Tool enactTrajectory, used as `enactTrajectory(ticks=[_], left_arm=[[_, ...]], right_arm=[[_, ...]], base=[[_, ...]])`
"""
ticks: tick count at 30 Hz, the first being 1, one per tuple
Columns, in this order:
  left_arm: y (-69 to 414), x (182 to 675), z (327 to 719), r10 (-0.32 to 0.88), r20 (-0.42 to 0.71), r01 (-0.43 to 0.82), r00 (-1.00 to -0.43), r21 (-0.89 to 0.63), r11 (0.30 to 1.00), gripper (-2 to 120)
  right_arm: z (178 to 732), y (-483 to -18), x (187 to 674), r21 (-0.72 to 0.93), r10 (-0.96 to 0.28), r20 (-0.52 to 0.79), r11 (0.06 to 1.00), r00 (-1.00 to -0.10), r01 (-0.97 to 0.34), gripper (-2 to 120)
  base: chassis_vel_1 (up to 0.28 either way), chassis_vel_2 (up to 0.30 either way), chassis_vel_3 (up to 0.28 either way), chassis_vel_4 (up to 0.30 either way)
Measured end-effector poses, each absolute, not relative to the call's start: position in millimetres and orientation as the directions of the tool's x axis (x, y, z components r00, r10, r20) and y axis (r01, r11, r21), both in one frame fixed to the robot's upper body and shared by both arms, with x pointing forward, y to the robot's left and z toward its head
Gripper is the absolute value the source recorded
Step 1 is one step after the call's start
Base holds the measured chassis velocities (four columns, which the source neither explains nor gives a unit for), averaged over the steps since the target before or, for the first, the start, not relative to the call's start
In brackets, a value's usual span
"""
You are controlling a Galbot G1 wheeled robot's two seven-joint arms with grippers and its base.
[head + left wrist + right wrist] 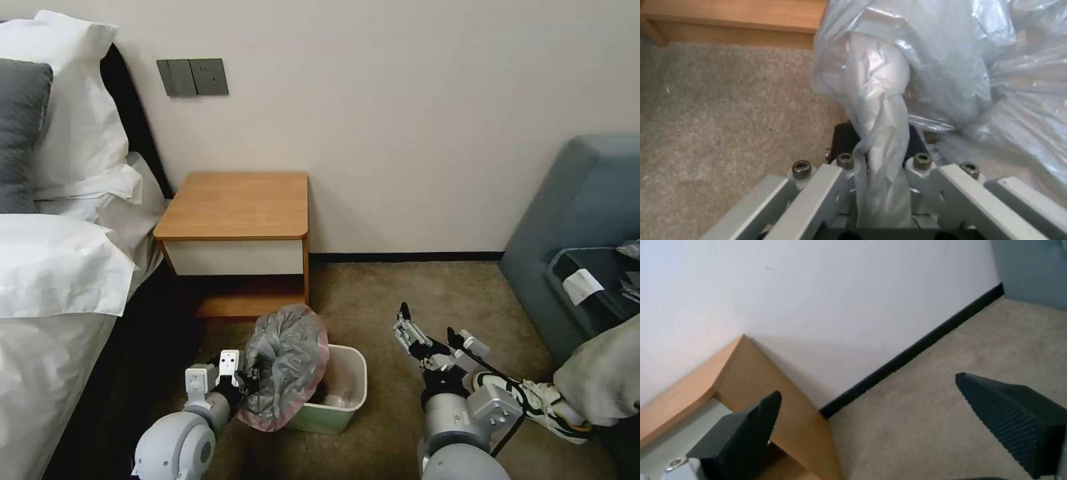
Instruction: Pick up the garbage bag from the table and place it over the trash can.
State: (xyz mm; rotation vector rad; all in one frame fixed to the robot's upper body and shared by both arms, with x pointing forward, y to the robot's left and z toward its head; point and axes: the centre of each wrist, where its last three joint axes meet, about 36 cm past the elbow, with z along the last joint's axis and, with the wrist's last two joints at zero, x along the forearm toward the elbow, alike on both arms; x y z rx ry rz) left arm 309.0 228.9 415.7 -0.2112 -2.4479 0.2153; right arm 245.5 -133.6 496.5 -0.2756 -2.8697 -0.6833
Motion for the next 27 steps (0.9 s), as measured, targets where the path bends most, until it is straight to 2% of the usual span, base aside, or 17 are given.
enactTrajectory(ticks=[4,8,9,12,13,15,16,18,19,21,22,24,27], left_arm=[[228,306,413,0.184,0.613,0.074,-0.769,-0.201,0.977,5],[228,291,417,0.112,0.457,0.025,-0.883,-0.192,0.981,5],[228,291,417,0.112,0.457,0.025,-0.883,-0.192,0.981,5],[230,283,414,0.073,0.269,0.017,-0.96,-0.203,0.979,5],[230,283,414,0.073,0.269,0.017,-0.96,-0.203,0.979,5],[232,281,409,0.056,0.187,0.019,-0.981,-0.193,0.981,5],[234,279,405,0.048,0.13,0.023,-0.99,-0.187,0.982,5],[235,277,404,0.049,0.112,0.027,-0.993,-0.186,0.982,5],[237,274,402,0.053,0.074,0.039,-0.996,-0.183,0.982,5],[240,272,400,0.066,0.032,0.06,-0.997,-0.174,0.983,5],[240,272,400,0.066,0.032,0.06,-0.997,-0.174,0.983,5],[242,272,399,0.086,0.0,0.085,-0.996,-0.169,0.982,5],[243,276,398,0.109,-0.017,0.111,-0.994,-0.179,0.978,5]], right_arm=[[497,-133,245,0.43,0.132,0.211,0.877,-0.968,0.214,100],[499,-136,246,0.463,0.079,0.129,0.877,-0.989,0.13,100],[499,-136,246,0.463,0.079,0.129,0.877,-0.989,0.13,100],[495,-137,250,0.499,-0.056,-0.019,0.865,-0.998,-0.058,100],[495,-137,250,0.499,-0.056,-0.019,0.865,-0.998,-0.058,100],[493,-137,252,0.503,-0.13,-0.073,0.852,-0.989,-0.149,100],[491,-137,254,0.498,-0.221,-0.114,0.831,-0.969,-0.248,100],[490,-138,256,0.494,-0.261,-0.129,0.82,-0.957,-0.29,100],[490,-141,260,0.477,-0.36,-0.151,0.789,-0.921,-0.387,100],[494,-146,267,0.479,-0.488,-0.14,0.728,-0.862,-0.49,100],[494,-146,267,0.479,-0.488,-0.14,0.728,-0.862,-0.49,100],[503,-151,275,0.52,-0.588,-0.101,0.657,-0.803,-0.546,100],[508,-155,279,0.561,-0.642,-0.068,0.608,-0.764,-0.561,100]], base=[[0.0,0.0,0.0,0.0],[0.0,0.0,0.0,0.0],[0.0,0.0,0.0,0.0],[0.0,0.0,0.0,0.0],[0.0,0.0,0.0,0.0],[0.0,0.0,0.0,0.0],[0.0,0.0,0.0,0.0],[0.0,0.0,0.0,0.0],[0.0,0.0,0.0,0.0],[0.0,0.0,0.0,0.0],[0.0,0.0,0.0,0.0],[0.0,0.0,0.0,0.0],[0.0,0.0,0.0,0.0]])
